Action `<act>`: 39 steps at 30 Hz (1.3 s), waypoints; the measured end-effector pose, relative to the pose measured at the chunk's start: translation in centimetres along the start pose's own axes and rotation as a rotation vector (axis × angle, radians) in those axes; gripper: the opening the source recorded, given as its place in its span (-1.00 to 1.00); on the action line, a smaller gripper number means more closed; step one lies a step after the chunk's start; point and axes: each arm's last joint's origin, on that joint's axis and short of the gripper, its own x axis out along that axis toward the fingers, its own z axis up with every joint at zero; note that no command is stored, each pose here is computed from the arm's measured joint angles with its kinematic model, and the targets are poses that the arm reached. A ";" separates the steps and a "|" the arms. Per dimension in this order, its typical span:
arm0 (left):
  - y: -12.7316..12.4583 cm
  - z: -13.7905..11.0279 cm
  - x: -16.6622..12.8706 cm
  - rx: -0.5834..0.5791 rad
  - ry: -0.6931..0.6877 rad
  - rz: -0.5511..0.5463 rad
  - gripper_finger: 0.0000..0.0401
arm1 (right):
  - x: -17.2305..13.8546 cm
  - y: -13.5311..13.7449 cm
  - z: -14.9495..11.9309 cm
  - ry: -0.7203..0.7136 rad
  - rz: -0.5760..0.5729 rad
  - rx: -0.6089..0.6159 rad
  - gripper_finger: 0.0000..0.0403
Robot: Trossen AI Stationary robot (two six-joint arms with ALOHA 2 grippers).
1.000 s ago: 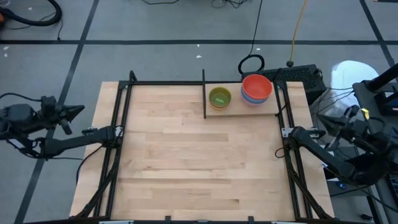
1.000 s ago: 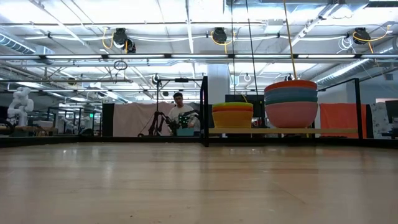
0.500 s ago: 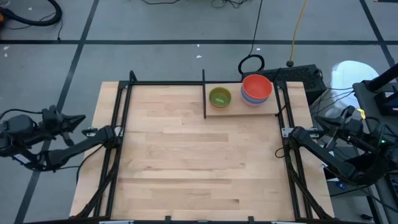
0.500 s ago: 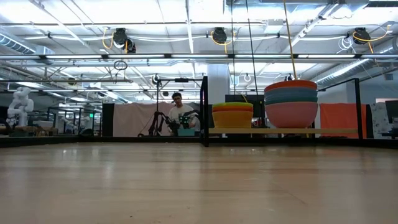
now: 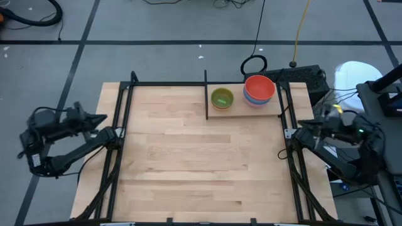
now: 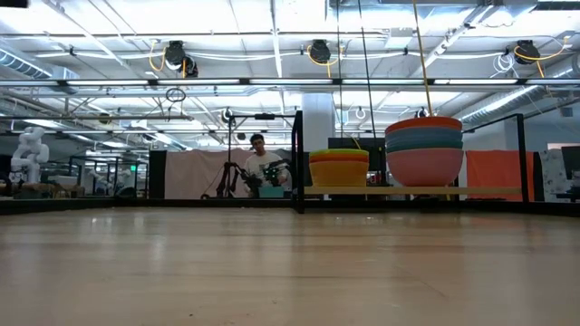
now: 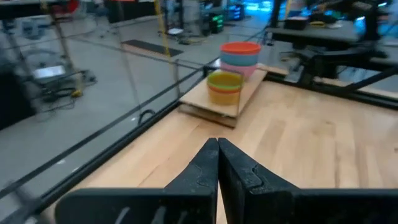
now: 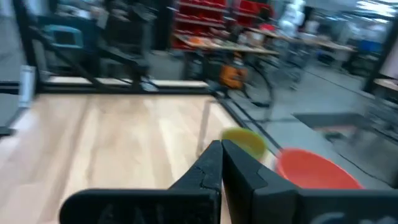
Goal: Place and stack bowls onto a shelf
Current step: Return to Home Position
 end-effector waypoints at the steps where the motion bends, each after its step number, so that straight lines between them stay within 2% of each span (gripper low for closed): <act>1: 0.0 0.0 0.7 0.000 -0.006 -0.021 -0.97 | 0.7 -0.2 -0.1 -0.013 0.032 0.001 -1.00; 3: 0.0 -0.1 2.1 0.003 -0.016 -0.078 -0.97 | 2.1 -0.5 -0.6 -0.026 0.072 0.000 -1.00; 7: 0.0 -0.4 4.7 0.022 -0.054 -0.163 -0.97 | 5.0 -1.5 -2.3 -0.019 0.076 0.024 -1.00; 10: 0.2 -0.9 6.5 0.024 -0.068 -0.171 -0.97 | 6.4 -1.9 -3.0 -0.001 0.074 0.059 -1.00; 16: 0.4 -0.6 8.5 0.001 -0.174 -0.177 -0.97 | 6.8 -2.4 -1.8 -0.137 0.057 0.028 -1.00; 24: 0.8 -1.7 12.1 0.014 -0.289 -0.174 -0.96 | 9.4 -3.2 -3.2 -0.232 0.051 0.062 -1.00; 31: 1.1 -4.1 15.0 -0.012 -0.274 -0.179 -0.96 | 12.3 -3.9 -5.7 -0.316 0.039 0.005 -1.00; 39: 1.3 -6.9 17.2 0.005 -0.222 -0.175 -0.96 | 14.7 -4.2 -9.5 -0.256 0.037 -0.042 -1.00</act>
